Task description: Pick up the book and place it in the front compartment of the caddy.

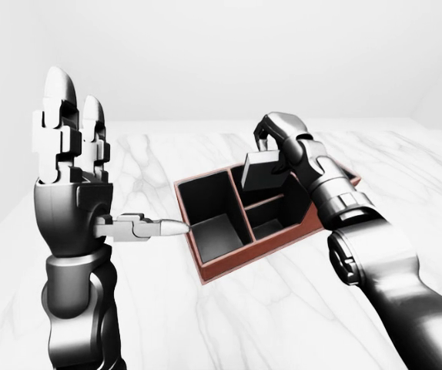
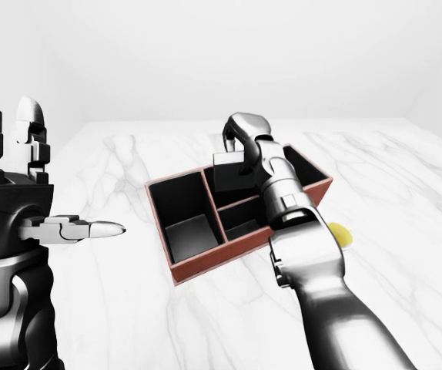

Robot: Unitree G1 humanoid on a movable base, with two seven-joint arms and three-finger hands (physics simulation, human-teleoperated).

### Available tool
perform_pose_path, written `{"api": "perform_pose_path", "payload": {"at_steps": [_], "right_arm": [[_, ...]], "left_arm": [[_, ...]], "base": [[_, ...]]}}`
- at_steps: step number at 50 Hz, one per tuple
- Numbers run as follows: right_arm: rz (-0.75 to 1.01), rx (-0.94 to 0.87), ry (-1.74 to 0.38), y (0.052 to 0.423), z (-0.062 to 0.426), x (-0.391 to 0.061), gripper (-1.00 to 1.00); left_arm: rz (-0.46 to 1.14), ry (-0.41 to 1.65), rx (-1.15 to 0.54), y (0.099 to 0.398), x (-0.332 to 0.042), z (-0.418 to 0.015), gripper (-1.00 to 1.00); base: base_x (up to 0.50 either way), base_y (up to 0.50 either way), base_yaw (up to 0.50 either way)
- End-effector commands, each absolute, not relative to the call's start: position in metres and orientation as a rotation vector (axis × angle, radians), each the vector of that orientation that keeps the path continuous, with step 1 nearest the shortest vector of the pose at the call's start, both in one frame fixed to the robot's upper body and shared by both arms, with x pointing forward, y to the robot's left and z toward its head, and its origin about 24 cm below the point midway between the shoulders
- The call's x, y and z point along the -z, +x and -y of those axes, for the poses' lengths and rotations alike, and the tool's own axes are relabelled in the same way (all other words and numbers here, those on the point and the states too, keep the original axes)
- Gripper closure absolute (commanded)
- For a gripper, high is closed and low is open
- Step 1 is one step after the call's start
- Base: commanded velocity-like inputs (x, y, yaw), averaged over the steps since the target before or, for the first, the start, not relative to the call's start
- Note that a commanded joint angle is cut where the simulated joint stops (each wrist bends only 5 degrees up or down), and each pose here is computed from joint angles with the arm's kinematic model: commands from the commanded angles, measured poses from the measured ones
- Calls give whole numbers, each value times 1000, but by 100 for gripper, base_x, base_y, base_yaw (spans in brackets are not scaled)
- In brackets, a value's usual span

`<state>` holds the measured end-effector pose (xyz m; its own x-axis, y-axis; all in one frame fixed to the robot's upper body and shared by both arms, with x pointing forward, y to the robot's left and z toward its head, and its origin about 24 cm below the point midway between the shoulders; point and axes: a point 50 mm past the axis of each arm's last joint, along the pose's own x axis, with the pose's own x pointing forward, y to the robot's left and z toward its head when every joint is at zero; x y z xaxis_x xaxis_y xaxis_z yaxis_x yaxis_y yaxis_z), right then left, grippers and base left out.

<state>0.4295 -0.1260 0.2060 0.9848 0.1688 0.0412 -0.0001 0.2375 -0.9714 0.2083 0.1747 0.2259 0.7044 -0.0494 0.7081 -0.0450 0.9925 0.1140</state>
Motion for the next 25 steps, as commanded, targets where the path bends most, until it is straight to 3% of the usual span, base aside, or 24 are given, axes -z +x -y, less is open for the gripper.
{"api": "perform_pose_path", "payload": {"at_steps": [1, 25], "right_arm": [[180, -72, -1328, 429, 125, -206, 100], [185, -60, -1307, 429, 122, -202, 100]], "left_arm": [[787, 127, 2, 208, -225, -175, -100], [792, 127, 0, 208, -226, -175, -100]], "base": [[0, 0, 0], [0, 0, 0]]}}
